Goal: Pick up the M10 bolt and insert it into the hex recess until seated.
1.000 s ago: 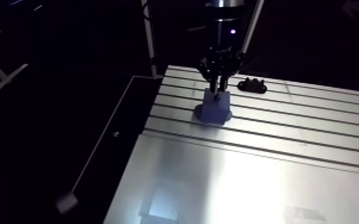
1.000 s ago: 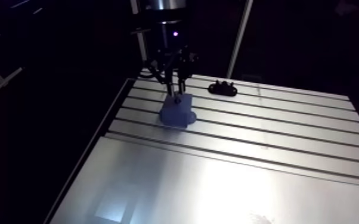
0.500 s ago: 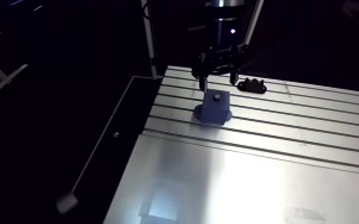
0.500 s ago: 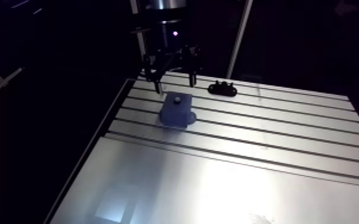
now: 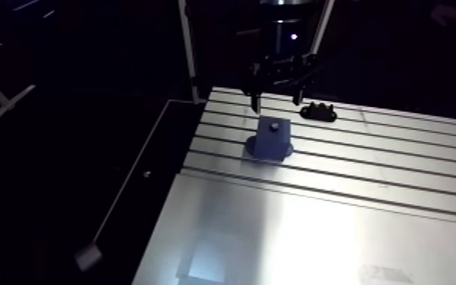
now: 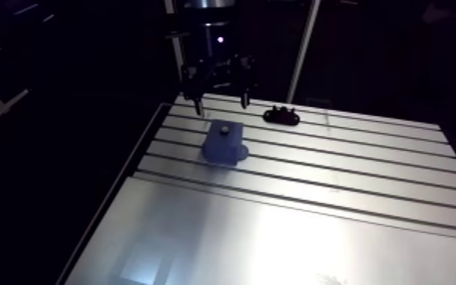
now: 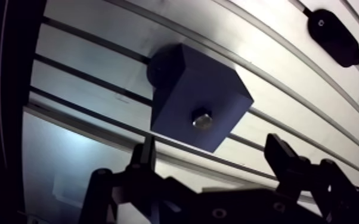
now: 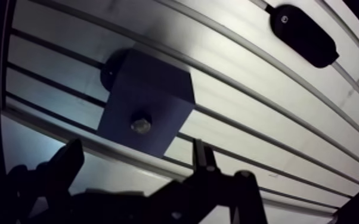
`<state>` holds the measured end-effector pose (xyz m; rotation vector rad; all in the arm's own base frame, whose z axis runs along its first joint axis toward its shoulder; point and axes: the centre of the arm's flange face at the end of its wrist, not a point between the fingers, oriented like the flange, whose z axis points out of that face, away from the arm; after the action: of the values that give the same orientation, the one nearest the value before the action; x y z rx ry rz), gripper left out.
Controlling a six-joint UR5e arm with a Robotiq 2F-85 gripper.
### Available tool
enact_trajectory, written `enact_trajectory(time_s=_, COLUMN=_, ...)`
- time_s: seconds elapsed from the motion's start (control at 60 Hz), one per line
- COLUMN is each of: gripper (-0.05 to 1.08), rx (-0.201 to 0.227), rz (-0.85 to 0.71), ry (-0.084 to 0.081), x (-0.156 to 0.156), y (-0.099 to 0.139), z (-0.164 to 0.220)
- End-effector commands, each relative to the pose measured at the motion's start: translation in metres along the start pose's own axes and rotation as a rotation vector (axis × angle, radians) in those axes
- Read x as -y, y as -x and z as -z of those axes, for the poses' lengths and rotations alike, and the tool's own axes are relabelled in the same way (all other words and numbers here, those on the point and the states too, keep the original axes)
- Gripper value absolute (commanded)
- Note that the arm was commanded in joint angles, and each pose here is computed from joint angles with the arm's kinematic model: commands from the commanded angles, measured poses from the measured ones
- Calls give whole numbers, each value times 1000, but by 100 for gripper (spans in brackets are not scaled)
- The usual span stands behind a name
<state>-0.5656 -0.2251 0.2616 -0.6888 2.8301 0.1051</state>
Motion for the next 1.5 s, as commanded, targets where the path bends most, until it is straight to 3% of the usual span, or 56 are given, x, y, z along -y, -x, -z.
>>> enact_trajectory(time_s=0.017, gripper=1, rx=-6, rz=-157, ry=-1, x=-6, y=2, z=2)
enact_trajectory(time_s=0.233, gripper=12, rx=-48, rz=-186, ry=-2, x=-4, y=2, z=-8)
enact_trajectory(time_s=0.683, gripper=38, rx=-57, rz=-185, ry=-12, x=-4, y=4, z=-19)
enact_trajectory(time_s=1.283, gripper=47, rx=-45, rz=-195, ry=-17, x=-5, y=8, z=-26)
enact_trajectory(time_s=1.5, gripper=47, rx=-77, rz=-201, ry=-42, x=-4, y=8, z=-24)
